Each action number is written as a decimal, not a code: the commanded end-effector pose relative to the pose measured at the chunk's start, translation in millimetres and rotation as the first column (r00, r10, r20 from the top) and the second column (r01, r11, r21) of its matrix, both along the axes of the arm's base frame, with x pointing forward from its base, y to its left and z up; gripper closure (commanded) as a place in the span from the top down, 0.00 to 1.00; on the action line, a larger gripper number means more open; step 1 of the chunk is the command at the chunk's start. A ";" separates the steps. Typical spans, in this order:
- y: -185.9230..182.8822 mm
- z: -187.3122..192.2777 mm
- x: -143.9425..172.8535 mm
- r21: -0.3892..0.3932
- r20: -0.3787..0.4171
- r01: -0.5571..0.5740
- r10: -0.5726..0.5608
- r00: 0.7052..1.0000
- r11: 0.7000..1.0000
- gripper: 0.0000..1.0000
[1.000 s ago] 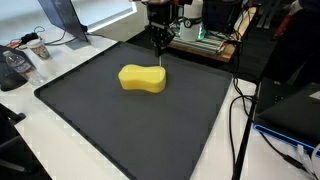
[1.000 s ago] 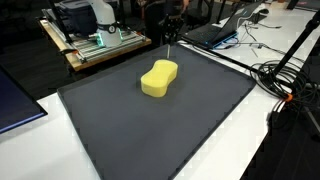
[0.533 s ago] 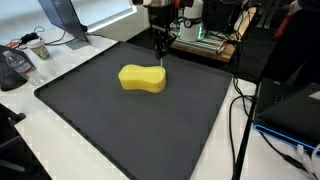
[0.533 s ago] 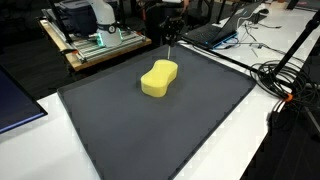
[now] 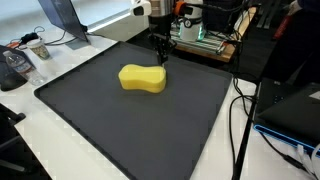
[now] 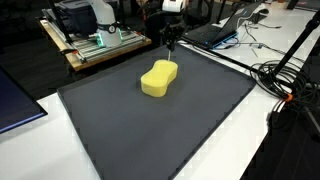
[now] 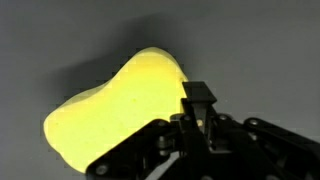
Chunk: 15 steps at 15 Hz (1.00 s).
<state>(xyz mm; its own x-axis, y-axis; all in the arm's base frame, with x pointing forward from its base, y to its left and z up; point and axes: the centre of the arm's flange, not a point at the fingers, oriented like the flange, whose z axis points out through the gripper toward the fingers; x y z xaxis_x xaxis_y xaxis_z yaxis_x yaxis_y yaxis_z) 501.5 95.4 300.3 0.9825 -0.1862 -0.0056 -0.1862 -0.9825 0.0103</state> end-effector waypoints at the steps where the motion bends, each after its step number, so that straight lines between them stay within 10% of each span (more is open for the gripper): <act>1: 1.5 -10.9 4.5 0.019 0.009 0.007 -0.007 1.000 1.000 0.03; 15: 1.0 -36.1 6.5 0.012 -0.001 0.019 -0.019 1.000 1.000 0.03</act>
